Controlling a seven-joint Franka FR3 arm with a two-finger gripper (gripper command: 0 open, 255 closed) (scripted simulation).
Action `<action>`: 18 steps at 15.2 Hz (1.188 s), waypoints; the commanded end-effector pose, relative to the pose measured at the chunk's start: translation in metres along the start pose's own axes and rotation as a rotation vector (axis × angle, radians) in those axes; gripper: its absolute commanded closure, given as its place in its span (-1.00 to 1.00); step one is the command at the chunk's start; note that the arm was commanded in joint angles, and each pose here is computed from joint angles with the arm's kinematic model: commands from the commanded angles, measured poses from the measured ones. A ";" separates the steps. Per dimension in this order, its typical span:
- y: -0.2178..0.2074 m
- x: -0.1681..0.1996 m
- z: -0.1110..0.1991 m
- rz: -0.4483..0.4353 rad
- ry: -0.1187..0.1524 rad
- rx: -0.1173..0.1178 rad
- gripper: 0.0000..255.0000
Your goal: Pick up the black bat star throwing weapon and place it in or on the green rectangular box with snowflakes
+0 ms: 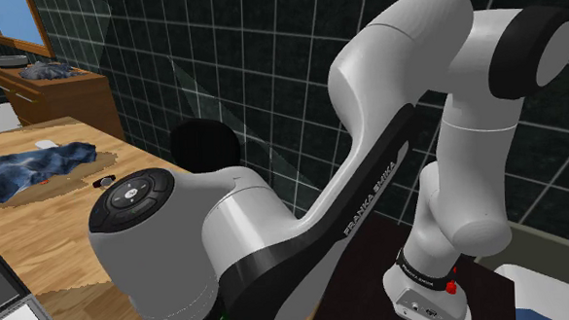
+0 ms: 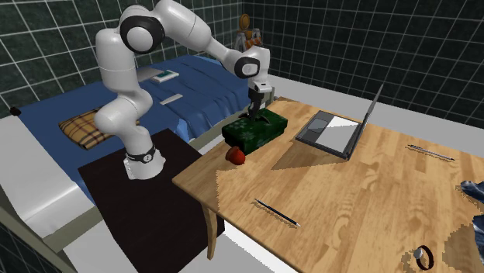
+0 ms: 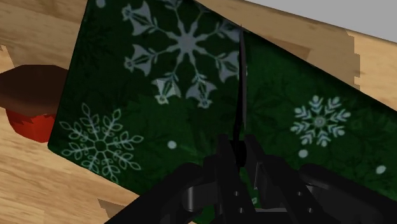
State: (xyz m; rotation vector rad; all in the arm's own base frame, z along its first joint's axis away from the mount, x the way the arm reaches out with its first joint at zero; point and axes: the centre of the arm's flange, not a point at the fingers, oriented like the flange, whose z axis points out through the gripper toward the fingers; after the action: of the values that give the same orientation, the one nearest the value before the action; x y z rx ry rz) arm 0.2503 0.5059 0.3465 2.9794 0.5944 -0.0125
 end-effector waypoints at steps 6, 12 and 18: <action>0.000 0.000 0.000 0.000 0.000 0.000 -1.00; 0.000 0.000 -0.050 0.000 0.000 0.000 -1.00; 0.000 0.000 -0.050 0.000 0.000 0.000 -1.00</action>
State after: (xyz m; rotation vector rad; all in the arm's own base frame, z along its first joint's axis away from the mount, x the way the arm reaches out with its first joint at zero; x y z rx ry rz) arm 0.2497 0.5110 0.3961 2.9794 0.5944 -0.0123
